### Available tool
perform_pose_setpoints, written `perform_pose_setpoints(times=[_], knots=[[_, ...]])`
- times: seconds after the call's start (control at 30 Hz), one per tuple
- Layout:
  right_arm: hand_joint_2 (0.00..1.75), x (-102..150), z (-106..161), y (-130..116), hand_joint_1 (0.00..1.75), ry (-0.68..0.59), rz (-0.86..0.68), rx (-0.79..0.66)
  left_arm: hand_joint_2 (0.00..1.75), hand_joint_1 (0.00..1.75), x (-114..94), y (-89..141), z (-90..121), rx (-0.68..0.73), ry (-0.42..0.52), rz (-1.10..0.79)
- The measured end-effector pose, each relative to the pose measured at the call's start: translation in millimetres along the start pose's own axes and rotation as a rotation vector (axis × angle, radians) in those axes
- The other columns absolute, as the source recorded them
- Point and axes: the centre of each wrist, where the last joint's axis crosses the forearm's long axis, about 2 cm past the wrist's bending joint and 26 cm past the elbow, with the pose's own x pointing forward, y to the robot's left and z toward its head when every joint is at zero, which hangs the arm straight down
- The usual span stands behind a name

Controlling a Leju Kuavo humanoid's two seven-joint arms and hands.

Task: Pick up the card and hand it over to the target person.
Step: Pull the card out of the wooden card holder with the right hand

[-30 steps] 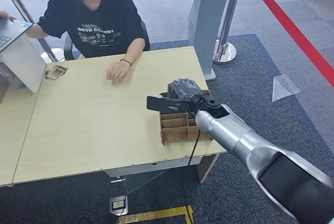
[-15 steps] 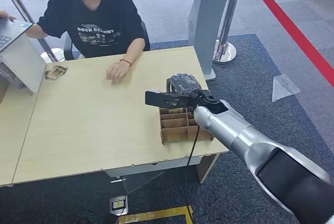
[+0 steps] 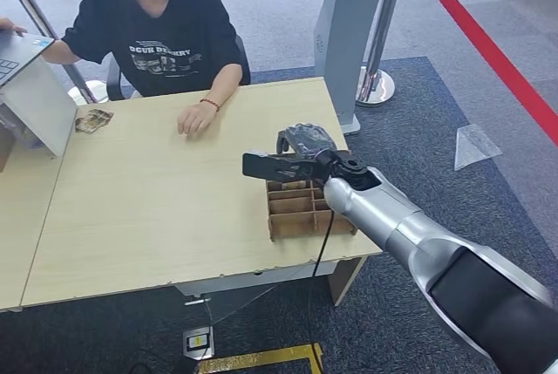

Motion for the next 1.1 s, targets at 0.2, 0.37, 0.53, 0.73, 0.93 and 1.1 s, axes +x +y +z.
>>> perform_pose_setpoints(times=[0.2,0.37,0.53,0.73,0.93,1.1], knots=[[1.75,-1.0,0.4,2.3,1.13,0.004,0.001,0.008,1.75,0.00,0.1,-0.2,0.0,-0.003,-0.001,-0.002],[1.75,-1.2,0.9,4.3,1.12,0.005,0.002,0.012,1.75,0.00,0.8,-0.8,0.1,-0.006,-0.004,-0.003],[1.75,-1.0,1.0,5.0,1.09,0.005,0.004,0.015,1.75,0.00,0.6,-0.8,0.1,-0.008,-0.004,-0.002],[1.75,-0.6,0.3,3.7,1.06,0.005,0.006,0.017,1.75,0.00,0.6,-1.5,0.3,-0.008,-0.004,0.000],[1.75,2.1,0.2,6.1,1.01,0.002,0.008,0.031,1.75,0.00,0.2,-1.4,0.4,-0.004,-0.001,0.003],[1.75,2.6,0.4,8.0,0.99,0.002,0.009,0.037,1.75,0.00,-0.9,-1.6,0.7,-0.004,0.003,0.003]])
